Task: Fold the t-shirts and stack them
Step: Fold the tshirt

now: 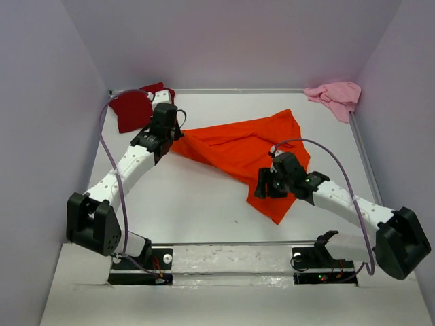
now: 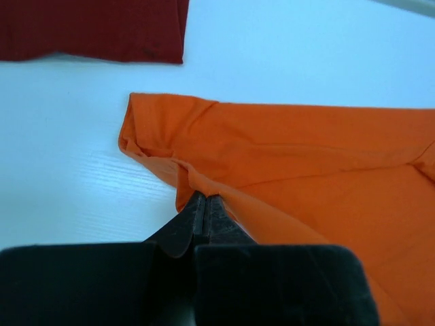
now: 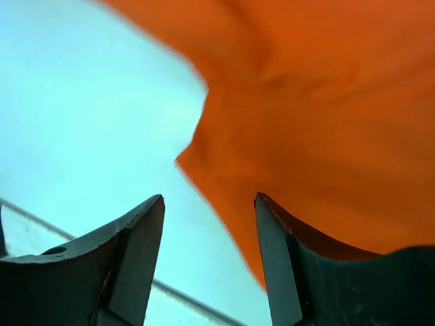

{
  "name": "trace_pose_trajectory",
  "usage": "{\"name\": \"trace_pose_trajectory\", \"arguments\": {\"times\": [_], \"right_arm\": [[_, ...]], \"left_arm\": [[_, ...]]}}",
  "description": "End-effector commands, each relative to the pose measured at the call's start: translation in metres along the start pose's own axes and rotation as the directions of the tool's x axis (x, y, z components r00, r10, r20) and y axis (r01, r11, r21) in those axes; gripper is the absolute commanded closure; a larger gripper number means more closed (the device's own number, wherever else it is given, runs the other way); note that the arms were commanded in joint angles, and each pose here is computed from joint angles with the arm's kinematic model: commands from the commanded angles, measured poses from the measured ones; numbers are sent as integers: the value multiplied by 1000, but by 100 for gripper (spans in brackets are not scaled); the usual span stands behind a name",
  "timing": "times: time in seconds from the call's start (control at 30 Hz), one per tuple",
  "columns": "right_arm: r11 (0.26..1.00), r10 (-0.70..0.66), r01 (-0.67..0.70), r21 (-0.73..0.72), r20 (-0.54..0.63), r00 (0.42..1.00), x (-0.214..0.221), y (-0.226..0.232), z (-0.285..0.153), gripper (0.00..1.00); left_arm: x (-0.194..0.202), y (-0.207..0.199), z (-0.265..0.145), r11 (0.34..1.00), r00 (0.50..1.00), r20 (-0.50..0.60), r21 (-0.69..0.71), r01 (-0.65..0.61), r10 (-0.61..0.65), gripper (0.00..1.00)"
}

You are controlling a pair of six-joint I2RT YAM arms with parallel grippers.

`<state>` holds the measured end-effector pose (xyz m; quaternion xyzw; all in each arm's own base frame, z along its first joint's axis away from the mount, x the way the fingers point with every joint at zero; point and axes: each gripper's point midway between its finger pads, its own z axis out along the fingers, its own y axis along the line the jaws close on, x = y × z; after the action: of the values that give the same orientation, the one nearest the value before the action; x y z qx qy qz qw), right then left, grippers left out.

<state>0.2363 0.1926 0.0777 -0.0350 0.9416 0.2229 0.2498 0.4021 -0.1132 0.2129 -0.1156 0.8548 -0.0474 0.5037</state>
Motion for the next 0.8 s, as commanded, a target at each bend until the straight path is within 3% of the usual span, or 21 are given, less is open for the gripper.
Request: {"name": "trace_pose_trajectory", "arguments": {"times": [0.0,0.13,0.33,0.43,0.53,0.67,0.77], "right_arm": [[999,21,-19,38,-40,999,45,11,-18,39],[996,73,-68,60,-87,994,89,24,-38,41],[953,163,-146,264,-44,986,117,-5,-45,42],[924,173,-177,339,42,984,102,-16,-47,43],[882,80,-117,456,100,992,76,-24,-51,43],[785,-40,-11,619,67,997,56,-30,-56,43],[778,-76,29,627,49,996,53,-27,-43,42]], "left_arm": [[14,1,-4,997,996,-51,31,-65,66,100],[12,-4,-8,996,997,-35,65,-59,61,100],[10,2,-12,996,997,-15,63,-70,71,100],[2,11,-15,997,999,6,58,-48,47,100],[-3,16,-18,997,1000,19,67,-26,25,100],[-7,16,-19,996,1000,23,87,-8,6,100],[-10,17,-20,995,1000,30,96,2,-5,100]]}}
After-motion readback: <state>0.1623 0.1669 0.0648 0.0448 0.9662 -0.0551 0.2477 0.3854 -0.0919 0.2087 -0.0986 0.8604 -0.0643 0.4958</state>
